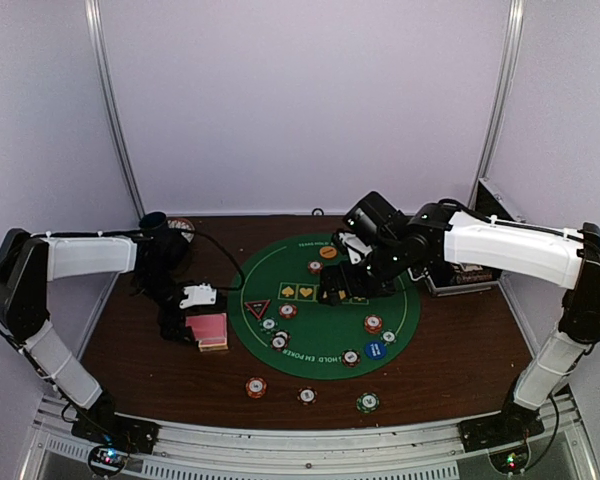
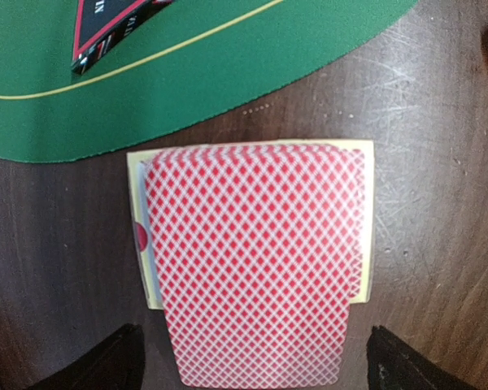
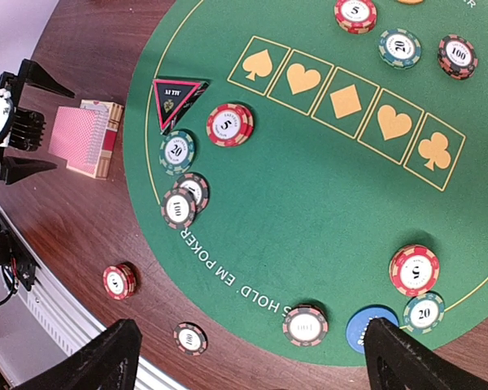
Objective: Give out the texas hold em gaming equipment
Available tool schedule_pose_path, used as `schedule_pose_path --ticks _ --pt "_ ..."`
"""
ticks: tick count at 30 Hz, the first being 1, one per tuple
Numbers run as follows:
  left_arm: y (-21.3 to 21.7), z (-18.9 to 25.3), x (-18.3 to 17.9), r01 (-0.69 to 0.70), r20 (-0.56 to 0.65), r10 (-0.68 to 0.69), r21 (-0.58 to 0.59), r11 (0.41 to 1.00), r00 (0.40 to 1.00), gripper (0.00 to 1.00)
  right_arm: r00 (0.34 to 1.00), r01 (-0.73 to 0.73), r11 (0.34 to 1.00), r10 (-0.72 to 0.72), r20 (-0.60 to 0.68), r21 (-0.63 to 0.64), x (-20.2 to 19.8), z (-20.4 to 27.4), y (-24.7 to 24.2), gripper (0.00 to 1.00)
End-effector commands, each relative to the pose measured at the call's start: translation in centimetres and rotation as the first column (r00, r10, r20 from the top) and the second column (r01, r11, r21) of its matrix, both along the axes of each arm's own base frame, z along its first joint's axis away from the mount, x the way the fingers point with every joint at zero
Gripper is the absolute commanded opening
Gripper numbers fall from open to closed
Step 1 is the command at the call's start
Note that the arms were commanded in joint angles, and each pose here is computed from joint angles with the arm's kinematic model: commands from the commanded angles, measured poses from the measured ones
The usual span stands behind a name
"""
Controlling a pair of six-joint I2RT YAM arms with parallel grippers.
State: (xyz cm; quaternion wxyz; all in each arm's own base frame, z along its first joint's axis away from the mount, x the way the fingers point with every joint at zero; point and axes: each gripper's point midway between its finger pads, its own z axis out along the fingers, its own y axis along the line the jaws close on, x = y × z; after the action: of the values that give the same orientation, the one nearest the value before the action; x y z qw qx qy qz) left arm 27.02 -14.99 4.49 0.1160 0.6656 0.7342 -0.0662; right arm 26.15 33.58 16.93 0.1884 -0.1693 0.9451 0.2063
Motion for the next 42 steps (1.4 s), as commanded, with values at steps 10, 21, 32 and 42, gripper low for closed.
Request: schedule_pose_path --ticks 10,21,32,42 --pt "-0.1 -1.2 0.4 0.029 0.037 -0.029 0.008 1.0 0.999 0.98 0.999 -0.022 1.0 0.022 0.036 0.004 -0.3 1.4 0.5 1.0" --pt "0.2 -2.3 1.2 0.021 0.092 -0.023 0.025 0.999 0.996 0.98 0.999 -0.023 1.0 0.023 0.037 0.005 -0.4 1.4 0.6 1.0" --pt "0.0 -2.7 1.4 0.031 0.106 -0.032 0.016 0.999 0.994 0.97 0.999 -0.026 1.0 0.026 0.035 0.003 -0.6 1.1 0.4 0.99" --pt "0.0 -3.4 0.9 0.058 0.084 -0.059 0.019 0.998 0.995 0.97 0.999 -0.024 1.0 0.024 0.033 0.002 -0.8 0.9 0.3 0.99"
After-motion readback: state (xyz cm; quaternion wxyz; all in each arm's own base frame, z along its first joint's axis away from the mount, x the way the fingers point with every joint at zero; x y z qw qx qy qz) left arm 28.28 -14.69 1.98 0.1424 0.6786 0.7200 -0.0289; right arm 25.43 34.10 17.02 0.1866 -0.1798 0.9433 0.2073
